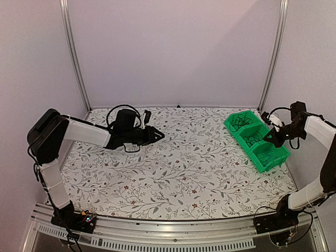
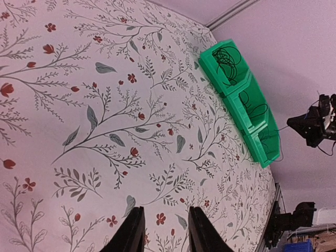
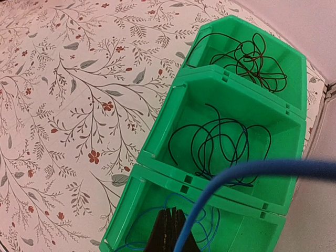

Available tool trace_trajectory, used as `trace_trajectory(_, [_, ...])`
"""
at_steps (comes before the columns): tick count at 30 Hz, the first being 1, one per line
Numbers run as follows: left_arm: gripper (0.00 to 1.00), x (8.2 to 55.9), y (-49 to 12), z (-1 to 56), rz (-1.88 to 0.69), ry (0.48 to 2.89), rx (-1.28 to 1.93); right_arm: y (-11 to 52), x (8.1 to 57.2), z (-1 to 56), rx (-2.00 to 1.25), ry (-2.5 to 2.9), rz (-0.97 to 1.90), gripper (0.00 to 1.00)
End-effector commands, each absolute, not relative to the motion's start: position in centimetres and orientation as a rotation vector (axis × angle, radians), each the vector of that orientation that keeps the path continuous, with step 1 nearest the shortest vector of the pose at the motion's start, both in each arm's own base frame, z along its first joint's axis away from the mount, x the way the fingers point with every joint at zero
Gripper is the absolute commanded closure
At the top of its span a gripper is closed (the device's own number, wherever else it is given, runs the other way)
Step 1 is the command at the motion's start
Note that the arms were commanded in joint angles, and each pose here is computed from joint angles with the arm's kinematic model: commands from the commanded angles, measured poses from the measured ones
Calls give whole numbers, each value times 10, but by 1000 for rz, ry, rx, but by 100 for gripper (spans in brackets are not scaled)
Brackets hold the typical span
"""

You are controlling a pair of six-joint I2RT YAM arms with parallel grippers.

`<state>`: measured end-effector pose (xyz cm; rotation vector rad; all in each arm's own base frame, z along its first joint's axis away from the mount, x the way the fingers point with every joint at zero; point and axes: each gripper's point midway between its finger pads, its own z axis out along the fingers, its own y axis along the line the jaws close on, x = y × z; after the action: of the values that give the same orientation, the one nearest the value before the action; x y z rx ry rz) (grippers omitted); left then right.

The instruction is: Untangle the cables

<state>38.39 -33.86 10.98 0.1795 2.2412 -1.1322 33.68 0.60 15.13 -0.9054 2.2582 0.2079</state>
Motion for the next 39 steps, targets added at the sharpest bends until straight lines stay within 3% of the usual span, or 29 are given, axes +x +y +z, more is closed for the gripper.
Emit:
trace_trajectory(1, [73,385,-335,116,-1147,2213,171,-1,312,132,-975,2344,163,100])
trace_trajectory(29, [73,383,-331,98,-1137,2237,166,-50,309,56,-1107,2752,77,100])
trace_trajectory(35, [73,387,-332,97,-1145,2235,167,-46,317,92,-1090,2695,81,62])
trace_trajectory(39, [73,388,-334,92,-1161,2238,166,-45,325,132,-1082,2639,50,52])
